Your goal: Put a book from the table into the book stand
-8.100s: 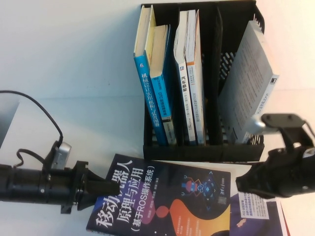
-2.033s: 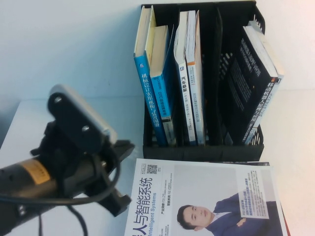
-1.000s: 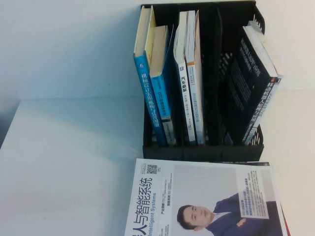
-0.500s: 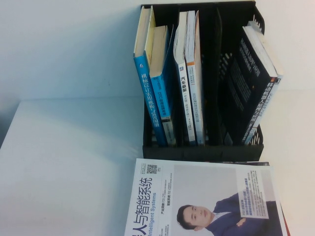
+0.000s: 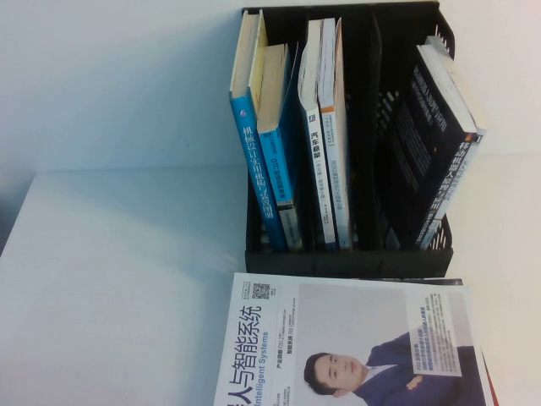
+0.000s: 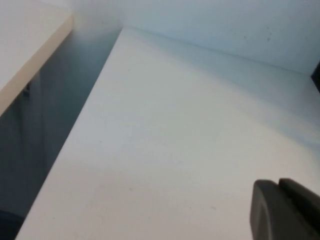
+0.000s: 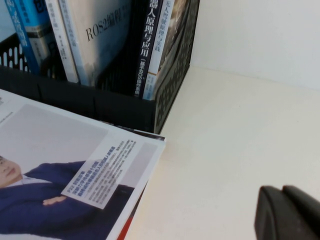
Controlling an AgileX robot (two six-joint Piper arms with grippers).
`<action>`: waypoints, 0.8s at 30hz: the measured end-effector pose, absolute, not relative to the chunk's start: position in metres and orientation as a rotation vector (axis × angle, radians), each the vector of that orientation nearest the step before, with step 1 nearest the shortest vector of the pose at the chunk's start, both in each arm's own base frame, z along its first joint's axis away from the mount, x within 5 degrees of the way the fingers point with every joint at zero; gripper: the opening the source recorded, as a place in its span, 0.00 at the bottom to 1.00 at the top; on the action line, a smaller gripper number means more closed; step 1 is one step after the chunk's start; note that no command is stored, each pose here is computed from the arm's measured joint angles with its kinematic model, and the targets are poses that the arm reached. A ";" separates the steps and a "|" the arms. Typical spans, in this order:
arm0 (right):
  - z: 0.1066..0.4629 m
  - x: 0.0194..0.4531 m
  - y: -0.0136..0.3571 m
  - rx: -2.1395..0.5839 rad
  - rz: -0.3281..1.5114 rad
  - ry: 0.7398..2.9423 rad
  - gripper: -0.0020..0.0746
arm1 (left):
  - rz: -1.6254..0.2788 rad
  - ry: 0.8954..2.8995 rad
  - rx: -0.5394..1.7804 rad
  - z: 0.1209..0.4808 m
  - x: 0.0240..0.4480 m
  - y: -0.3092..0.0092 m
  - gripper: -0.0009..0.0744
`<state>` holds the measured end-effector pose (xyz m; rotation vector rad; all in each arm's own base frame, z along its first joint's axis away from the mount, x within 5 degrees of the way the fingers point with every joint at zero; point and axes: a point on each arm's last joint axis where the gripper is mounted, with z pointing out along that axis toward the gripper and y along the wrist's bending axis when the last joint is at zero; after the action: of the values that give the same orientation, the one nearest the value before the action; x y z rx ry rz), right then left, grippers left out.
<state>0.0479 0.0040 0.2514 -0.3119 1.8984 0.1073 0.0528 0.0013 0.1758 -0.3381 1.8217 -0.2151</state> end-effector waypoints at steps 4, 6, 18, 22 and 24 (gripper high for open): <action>0.251 0.048 0.004 -0.312 0.107 1.898 0.02 | -0.191 1.816 -0.365 0.176 0.053 0.003 0.01; 0.251 0.048 0.004 -0.312 0.107 1.898 0.02 | -0.190 1.815 -0.366 0.176 0.053 0.003 0.01; 0.251 0.048 0.004 -0.312 0.107 1.898 0.02 | -0.190 1.816 -0.366 0.176 0.053 0.003 0.01; 0.253 0.044 0.000 -0.260 0.085 1.877 0.02 | -0.188 1.818 -0.365 0.176 0.053 0.003 0.01; 0.254 0.041 -0.006 -0.232 -0.014 1.843 0.02 | -0.188 1.818 -0.366 0.176 0.053 0.003 0.01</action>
<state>0.0414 -0.0057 0.2545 -0.2321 1.8431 -0.0139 0.0526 0.0032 0.1758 -0.3658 1.8177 -0.1880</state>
